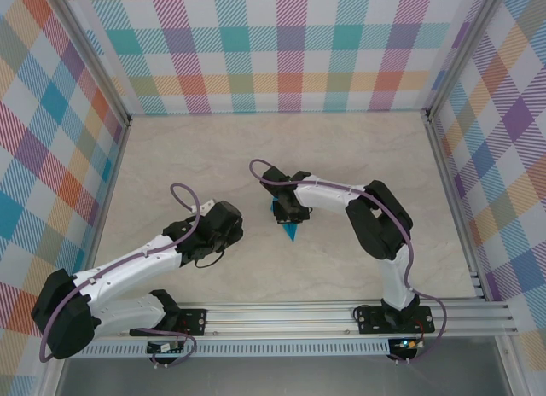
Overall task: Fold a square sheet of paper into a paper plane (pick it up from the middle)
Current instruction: Move a paper plane to the center of the table.
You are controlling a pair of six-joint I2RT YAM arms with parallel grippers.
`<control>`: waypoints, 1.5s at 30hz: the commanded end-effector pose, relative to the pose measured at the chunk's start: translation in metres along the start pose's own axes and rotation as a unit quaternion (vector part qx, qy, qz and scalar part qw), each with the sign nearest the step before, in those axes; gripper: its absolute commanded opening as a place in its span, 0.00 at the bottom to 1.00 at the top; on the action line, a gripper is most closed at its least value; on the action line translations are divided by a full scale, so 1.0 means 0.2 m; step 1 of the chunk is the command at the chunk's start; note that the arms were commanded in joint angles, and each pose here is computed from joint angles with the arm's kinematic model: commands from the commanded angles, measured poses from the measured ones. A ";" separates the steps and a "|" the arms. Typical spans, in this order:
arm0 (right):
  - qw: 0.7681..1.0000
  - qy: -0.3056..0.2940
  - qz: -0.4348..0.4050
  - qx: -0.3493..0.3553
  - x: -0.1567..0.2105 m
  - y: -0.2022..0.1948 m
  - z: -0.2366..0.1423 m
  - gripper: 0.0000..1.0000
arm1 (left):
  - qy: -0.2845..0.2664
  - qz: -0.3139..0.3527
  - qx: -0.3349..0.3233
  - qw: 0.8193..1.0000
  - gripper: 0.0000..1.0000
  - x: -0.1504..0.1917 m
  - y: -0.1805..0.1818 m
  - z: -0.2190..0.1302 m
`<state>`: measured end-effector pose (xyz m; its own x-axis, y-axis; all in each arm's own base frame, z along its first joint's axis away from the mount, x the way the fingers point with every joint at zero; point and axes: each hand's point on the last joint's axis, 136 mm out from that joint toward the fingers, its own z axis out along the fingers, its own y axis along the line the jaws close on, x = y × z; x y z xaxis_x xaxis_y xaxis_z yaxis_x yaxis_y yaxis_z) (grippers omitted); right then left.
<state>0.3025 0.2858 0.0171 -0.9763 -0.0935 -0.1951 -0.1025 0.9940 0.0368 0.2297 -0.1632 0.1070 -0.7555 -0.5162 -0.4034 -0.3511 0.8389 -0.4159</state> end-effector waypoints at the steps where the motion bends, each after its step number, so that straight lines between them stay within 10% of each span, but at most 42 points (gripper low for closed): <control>1: 0.999 0.031 0.012 0.011 0.05 -0.02 0.08 0.21 | 0.005 0.002 -0.005 1.000 0.37 0.00 0.03 0.01; 45: 0.997 0.046 0.066 0.019 -0.04 -0.11 0.18 0.31 | 0.010 0.020 -0.007 1.000 0.37 0.00 0.01 0.04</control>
<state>0.3402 0.2758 0.0151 -0.9797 0.0516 -0.1935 0.0397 0.9971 0.0649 0.2293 -0.1641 0.1011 -0.7760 -0.4941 -0.3920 -0.3394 0.8510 -0.4008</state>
